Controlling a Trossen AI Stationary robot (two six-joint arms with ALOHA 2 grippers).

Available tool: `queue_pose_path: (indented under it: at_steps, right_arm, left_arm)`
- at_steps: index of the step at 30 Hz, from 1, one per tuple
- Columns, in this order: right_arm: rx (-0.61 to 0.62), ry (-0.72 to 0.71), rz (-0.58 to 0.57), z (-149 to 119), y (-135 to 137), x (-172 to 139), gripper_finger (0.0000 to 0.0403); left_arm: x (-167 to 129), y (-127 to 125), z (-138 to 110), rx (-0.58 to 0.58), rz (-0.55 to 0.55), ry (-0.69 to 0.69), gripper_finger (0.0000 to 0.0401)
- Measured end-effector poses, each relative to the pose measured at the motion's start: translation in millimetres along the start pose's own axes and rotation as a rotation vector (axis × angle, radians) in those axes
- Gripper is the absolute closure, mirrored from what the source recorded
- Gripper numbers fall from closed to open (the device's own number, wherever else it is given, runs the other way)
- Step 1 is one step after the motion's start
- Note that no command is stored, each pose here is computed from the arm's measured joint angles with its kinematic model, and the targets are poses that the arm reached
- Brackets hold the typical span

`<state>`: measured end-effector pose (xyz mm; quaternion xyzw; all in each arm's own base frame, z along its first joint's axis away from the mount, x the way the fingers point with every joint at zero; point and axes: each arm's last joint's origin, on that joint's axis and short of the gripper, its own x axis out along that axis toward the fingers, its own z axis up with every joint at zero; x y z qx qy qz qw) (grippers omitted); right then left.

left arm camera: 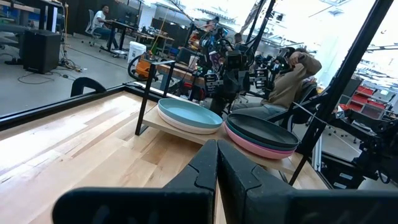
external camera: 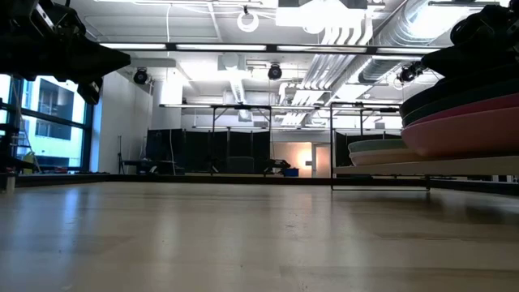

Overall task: Place and stack plates onto a shelf
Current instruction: Return to Home Position

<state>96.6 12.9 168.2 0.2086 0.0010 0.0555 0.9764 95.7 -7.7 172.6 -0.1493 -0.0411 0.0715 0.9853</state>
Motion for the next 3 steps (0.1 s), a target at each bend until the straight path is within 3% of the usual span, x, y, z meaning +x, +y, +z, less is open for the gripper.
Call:
queue_pose_path:
  at_steps: [3]
  right_arm:
    - [0.0, 0.001, 0.0, -0.1, 0.0, 0.0, 0.0402]
  left_arm:
    - [0.0, 0.0, 0.0, 0.0, 0.0, 0.0, 0.04]
